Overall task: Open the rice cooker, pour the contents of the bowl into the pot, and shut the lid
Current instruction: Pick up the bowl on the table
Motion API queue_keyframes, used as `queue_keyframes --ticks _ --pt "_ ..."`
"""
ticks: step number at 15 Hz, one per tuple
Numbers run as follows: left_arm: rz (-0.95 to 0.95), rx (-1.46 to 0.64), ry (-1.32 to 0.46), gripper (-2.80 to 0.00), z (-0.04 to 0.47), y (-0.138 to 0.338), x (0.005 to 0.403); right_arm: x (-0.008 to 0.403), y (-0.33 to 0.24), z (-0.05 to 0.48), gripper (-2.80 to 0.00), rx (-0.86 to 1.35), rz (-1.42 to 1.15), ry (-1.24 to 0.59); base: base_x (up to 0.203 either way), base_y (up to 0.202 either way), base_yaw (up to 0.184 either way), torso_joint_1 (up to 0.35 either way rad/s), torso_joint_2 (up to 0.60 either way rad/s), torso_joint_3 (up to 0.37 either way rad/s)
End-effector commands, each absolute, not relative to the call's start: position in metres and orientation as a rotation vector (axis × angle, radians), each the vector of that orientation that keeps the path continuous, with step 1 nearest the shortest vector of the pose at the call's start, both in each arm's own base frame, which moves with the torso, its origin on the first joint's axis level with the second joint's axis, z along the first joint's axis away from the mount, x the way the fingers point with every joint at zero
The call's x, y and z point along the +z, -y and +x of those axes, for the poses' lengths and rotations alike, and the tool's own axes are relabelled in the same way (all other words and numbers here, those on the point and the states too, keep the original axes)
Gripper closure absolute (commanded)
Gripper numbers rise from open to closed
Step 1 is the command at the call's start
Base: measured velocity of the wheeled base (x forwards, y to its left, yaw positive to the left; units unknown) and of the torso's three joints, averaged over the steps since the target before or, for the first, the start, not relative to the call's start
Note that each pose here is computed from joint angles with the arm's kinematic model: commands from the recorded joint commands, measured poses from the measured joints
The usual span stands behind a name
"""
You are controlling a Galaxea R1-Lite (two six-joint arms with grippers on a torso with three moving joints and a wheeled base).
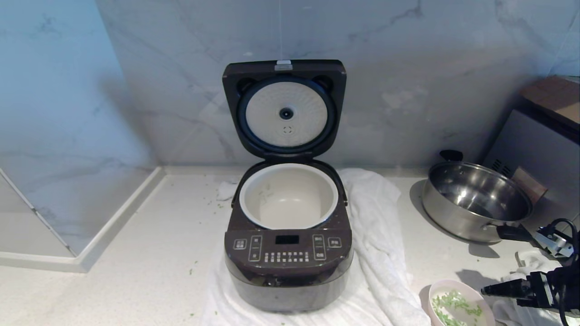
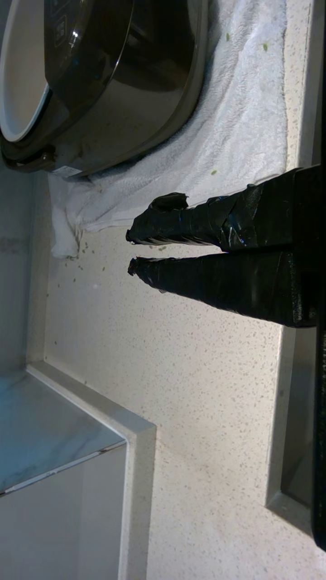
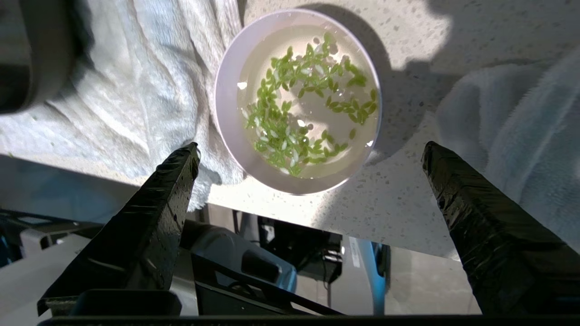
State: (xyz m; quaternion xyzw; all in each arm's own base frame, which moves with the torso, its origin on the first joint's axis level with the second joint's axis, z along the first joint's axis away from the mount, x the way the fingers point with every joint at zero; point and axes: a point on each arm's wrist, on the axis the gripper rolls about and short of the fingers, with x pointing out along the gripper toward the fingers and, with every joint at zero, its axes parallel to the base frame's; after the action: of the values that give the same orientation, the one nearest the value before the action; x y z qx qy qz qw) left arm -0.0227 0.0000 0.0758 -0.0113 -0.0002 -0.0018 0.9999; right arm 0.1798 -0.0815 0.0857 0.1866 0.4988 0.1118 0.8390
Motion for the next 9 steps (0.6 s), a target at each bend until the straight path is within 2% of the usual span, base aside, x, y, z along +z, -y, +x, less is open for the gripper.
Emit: queue_keyframes --ticks 1,9 --pt "-0.023 -0.005 -0.002 0.00 -0.022 0.000 0.075 0.075 0.076 0.188 -2.80 0.269 0.371 -1.115 0.000 0.000 0.000 0.000 0.00 0.000" --pt "-0.023 -0.004 -0.002 0.00 -0.022 0.000 0.075 0.035 0.082 0.212 -2.80 0.284 0.315 -1.235 0.000 0.000 0.000 0.000 0.00 0.000"
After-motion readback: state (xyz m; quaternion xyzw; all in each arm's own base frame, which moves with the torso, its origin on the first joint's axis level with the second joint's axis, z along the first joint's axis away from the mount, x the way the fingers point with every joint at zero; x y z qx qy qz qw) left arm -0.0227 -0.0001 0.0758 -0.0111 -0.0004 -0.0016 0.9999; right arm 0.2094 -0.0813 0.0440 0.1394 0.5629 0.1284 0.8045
